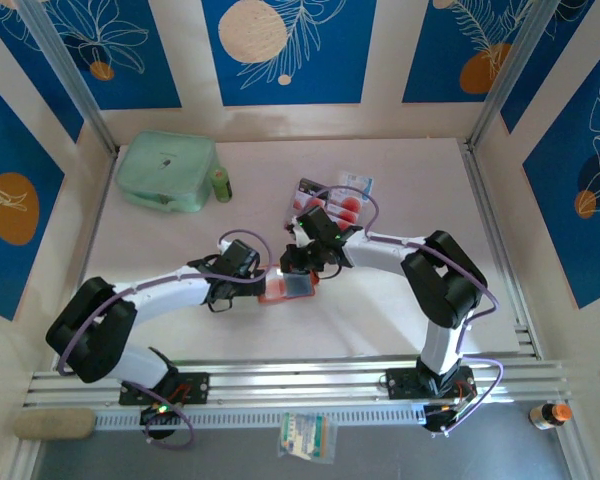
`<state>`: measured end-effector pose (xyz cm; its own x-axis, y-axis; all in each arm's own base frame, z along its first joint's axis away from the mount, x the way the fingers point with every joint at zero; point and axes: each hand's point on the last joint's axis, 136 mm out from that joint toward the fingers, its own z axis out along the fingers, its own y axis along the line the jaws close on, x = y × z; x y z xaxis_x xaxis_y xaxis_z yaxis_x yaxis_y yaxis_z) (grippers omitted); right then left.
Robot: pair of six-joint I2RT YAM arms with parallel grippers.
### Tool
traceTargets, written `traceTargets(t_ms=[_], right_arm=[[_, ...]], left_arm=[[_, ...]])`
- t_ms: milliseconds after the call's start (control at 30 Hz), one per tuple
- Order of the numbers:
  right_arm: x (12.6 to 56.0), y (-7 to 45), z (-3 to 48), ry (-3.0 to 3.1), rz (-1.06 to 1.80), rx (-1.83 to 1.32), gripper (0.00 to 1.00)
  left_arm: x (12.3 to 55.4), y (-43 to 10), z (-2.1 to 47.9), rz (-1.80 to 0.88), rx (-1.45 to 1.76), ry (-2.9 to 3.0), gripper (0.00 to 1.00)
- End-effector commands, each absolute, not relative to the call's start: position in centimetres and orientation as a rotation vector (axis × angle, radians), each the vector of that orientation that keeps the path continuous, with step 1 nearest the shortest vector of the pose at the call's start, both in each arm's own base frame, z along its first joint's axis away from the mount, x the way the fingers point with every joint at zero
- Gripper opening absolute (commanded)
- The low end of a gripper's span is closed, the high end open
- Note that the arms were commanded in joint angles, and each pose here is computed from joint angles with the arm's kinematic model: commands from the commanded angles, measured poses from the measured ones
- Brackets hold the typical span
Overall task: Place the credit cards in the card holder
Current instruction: Insert the credit card into the card slot.
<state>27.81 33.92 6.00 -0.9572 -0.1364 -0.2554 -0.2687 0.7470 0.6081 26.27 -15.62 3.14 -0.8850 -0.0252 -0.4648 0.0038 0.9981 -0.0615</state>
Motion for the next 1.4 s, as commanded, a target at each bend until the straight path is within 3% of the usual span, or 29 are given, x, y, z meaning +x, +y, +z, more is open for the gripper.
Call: traceTargets(t_ms=[0, 867, 1367], right_arm=[[27.0, 33.3, 5.0, 2.8, 0.979, -0.329, 0.0], [25.2, 35.7, 1.7, 2.897, 0.966, -0.403, 0.0], [26.6, 34.0, 5.5, 2.816, 0.939, -0.374, 0.0]], left_arm=[[25.8, -14.1, 2.7, -0.001, -0.058, 2.672, 1.0], [26.0, -14.2, 1.2, 0.012, -0.032, 2.683, 1.0], [26.4, -13.5, 3.5, 0.022, -0.064, 2.642, 1.0]])
